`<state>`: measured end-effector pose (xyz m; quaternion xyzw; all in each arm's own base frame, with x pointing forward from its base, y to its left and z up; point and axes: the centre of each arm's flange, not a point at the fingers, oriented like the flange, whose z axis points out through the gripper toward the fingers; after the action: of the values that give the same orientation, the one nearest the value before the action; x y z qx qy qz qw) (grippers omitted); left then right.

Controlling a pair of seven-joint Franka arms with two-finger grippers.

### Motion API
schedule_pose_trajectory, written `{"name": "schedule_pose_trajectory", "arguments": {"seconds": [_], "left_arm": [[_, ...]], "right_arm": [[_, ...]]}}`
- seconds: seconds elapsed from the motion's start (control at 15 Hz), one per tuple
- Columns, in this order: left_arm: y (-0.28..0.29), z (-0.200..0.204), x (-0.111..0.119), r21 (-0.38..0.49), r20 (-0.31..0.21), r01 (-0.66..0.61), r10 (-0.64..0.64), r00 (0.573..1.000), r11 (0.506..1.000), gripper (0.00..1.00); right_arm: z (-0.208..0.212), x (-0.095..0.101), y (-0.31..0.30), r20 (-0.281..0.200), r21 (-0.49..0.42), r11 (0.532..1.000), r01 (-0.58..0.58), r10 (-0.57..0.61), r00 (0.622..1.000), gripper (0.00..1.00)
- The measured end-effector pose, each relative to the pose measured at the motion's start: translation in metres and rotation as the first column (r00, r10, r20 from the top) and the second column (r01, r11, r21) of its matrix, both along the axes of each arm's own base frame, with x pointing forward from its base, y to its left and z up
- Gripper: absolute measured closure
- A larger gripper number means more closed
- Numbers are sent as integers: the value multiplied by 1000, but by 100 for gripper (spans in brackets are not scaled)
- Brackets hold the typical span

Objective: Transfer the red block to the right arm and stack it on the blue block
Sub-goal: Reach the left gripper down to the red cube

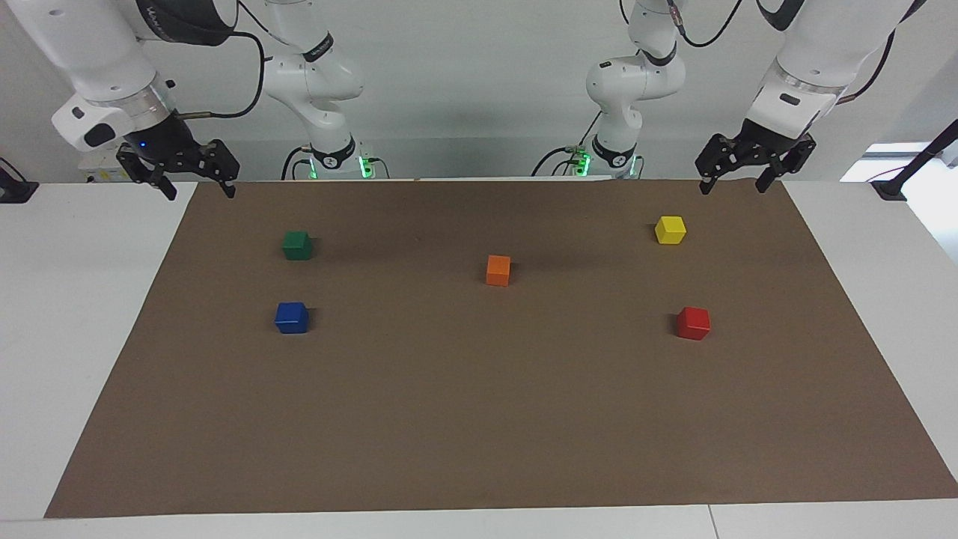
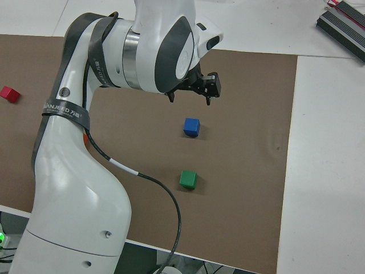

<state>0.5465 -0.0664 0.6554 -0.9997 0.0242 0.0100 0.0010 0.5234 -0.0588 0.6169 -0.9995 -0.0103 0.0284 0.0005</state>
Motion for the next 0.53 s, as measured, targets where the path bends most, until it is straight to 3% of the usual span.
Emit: {"name": "schedule_pose_trajectory", "arguments": {"seconds": [0.4,0.53], "left_arm": [[14,1,2,0,9,-30,30,1000,1000,0],[27,-4,8,-4,47,-52,52,998,999,0]], "right_arm": [[0,0,0,0,0,1000,0,0,1000,0],[1,0,0,1,0,1000,0,0,1000,0]]}}
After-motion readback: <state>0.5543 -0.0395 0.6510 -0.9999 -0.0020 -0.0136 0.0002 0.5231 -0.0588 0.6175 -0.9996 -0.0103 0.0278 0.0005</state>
